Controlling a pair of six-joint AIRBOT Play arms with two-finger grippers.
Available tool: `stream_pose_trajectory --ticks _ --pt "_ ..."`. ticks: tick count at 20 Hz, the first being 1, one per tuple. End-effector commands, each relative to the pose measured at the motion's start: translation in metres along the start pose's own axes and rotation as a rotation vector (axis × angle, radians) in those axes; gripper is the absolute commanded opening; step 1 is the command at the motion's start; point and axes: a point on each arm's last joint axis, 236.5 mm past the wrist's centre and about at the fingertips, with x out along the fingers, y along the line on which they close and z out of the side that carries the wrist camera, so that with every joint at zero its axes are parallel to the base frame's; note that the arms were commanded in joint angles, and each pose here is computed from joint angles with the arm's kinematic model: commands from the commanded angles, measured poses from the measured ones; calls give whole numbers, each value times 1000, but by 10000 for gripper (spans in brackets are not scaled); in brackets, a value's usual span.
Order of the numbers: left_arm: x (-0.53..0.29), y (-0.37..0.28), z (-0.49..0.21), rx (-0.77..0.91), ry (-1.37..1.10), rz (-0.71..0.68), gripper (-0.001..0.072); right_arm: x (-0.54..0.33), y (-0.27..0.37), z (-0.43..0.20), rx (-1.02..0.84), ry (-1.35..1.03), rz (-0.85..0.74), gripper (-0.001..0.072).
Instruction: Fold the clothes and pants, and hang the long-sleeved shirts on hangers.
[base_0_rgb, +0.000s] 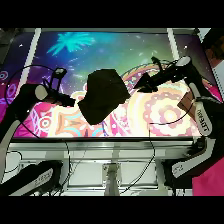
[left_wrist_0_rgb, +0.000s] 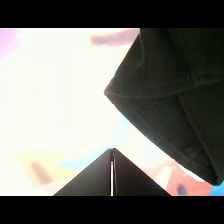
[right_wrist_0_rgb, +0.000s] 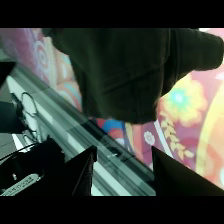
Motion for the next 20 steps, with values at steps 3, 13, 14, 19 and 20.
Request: stream_pose_trajectory --ticks 3,13,14,19,20 --pt "-31 2 27 -40 -176 6 17 57 -10 5 0 17 -54 395" --pt "-41 -10 58 -149 -309 -65 17 70 -3 18 31 -22 7 17" --pt "-41 -9 60 -150 -318 -62 17 69 6 20 41 -28 42 16" --pt "-47 -4 75 -155 -389 -45 17 18 135 66 12 -182 448 14" --pt "-49 -2 79 -156 -408 -40 17 -1 169 81 -13 -250 532 15"
